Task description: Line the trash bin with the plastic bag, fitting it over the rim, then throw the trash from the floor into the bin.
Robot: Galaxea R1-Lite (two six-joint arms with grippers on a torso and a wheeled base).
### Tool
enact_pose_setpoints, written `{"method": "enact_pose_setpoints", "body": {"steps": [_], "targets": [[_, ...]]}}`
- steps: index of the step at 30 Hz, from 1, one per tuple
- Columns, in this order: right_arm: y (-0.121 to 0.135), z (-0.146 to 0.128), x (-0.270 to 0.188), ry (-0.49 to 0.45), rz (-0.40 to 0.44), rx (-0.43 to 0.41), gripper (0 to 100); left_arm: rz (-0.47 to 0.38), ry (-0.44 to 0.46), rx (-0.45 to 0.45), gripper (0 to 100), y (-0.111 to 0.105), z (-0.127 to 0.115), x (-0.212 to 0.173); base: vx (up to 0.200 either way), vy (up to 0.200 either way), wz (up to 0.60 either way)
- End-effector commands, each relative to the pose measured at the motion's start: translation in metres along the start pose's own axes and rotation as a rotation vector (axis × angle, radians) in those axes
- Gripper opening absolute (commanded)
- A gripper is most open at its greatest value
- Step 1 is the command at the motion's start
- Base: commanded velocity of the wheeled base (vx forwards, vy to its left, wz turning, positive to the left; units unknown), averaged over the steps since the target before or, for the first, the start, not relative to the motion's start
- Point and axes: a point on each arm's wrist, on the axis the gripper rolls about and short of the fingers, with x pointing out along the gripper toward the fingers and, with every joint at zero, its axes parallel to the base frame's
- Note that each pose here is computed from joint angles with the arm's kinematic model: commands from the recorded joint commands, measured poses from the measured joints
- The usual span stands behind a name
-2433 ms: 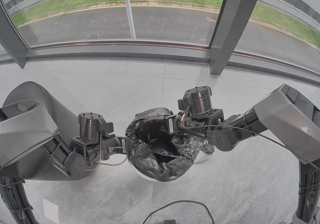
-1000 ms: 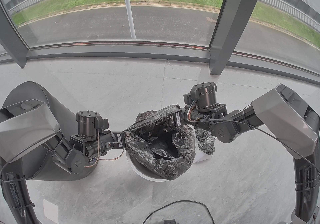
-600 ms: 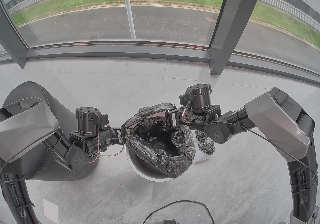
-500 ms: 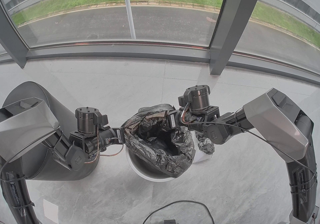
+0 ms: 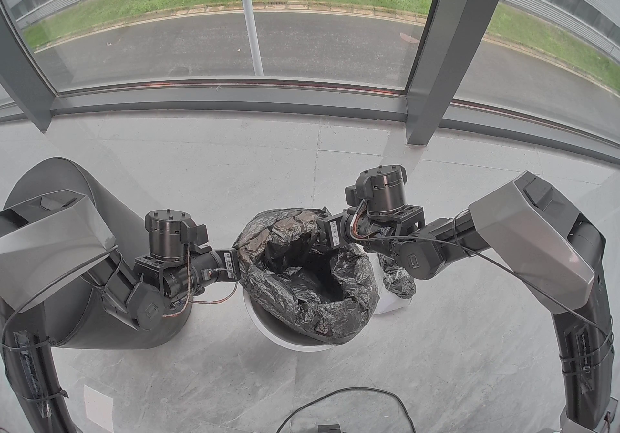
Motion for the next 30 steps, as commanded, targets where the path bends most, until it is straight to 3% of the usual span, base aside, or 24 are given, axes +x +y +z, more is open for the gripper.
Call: {"method": "enact_pose_setpoints", "body": {"steps": [1,7,12,17,30], "targets": [[-0.002,0.004,0.000,-0.011,-0.005,0.004,100,0.002,0.001,0.000,0,0.000,-0.001,0.000,0.000,0.000,0.00],[-0.005,0.004,-0.001,-0.015,-0.011,0.014,100,0.001,0.009,0.000,0,0.000,-0.003,-0.001,0.000,0.000,0.00],[-0.006,0.007,-0.003,-0.023,-0.058,0.017,100,0.009,0.072,-0.004,0,0.004,-0.020,-0.005,0.000,0.000,0.00],[-0.004,0.019,-0.021,-0.041,-0.063,0.030,100,-0.027,0.145,-0.104,0,0.002,-0.035,-0.020,0.000,0.000,0.00],[-0.004,0.019,-0.030,-0.051,-0.062,0.058,100,-0.084,0.175,-0.218,0,-0.022,-0.038,-0.050,0.000,0.000,0.00]]}}
